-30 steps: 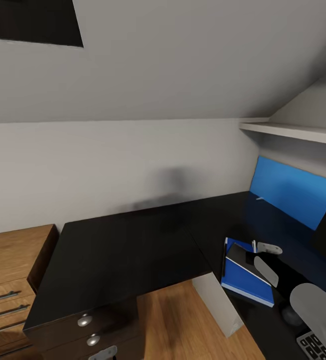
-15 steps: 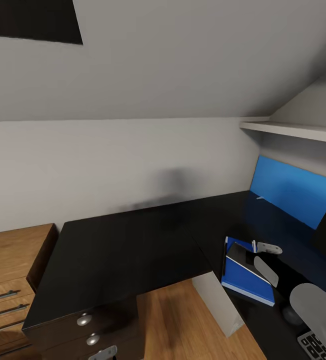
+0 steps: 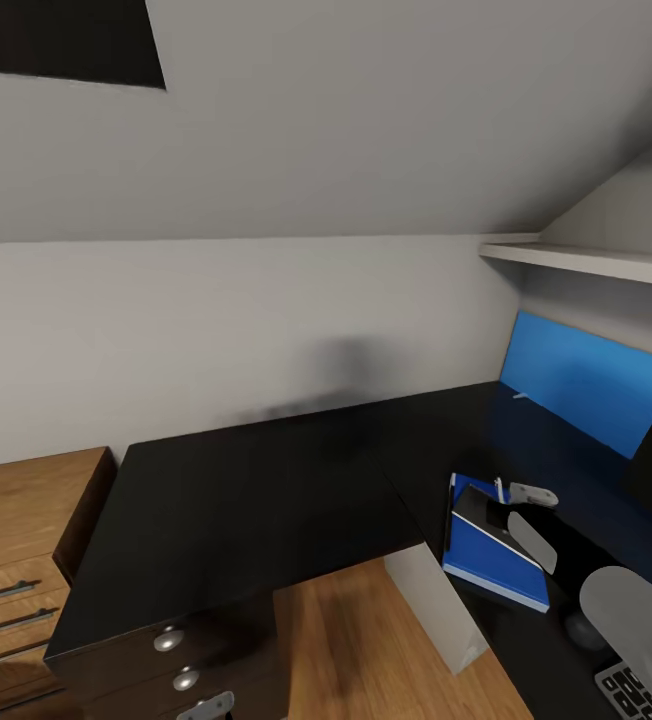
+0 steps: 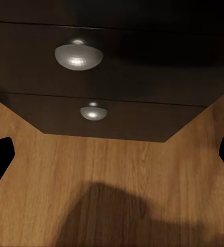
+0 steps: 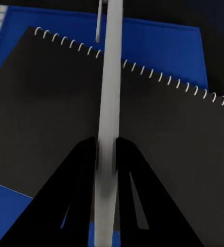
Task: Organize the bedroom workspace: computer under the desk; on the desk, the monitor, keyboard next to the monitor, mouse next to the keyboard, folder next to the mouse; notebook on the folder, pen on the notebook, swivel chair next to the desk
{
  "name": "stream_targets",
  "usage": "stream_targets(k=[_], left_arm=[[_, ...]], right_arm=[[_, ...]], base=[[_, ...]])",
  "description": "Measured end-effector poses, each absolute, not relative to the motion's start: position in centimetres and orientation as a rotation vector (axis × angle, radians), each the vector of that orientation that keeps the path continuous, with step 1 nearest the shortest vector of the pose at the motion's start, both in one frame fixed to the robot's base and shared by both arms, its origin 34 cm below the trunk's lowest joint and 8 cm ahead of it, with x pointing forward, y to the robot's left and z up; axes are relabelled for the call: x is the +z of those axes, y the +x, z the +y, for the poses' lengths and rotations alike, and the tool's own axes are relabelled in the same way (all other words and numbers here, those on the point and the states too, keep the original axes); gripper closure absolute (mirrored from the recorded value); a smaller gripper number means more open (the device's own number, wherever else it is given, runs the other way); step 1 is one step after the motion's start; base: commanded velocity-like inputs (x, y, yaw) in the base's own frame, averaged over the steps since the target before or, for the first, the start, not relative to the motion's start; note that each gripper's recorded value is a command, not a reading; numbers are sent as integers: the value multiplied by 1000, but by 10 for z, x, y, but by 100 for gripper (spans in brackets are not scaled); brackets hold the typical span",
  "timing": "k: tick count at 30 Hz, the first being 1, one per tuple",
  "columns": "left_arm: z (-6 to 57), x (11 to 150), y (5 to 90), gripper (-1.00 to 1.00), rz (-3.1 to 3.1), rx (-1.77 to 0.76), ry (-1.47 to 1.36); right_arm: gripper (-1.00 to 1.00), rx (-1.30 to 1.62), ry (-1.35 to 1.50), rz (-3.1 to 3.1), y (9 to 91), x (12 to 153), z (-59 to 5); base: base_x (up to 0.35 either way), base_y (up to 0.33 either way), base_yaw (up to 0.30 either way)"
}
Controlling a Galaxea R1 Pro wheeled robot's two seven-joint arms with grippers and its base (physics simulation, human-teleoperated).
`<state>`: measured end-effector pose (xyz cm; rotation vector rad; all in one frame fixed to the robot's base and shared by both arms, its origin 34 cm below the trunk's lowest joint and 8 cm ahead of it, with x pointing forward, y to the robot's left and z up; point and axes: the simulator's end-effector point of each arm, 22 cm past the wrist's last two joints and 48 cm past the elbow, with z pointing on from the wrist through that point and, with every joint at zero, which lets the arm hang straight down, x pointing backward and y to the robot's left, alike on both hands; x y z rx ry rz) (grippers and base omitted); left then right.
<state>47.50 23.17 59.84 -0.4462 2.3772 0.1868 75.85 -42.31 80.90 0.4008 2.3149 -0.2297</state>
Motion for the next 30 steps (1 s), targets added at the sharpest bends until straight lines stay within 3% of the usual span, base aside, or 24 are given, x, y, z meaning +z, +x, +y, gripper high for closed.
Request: stream_targets(k=[30], left_arm=[[231,591,475,-100,2377,186,-446]], right_arm=[[100,-216,394,2322,759,801,-421]], base=[[0,0,0]])
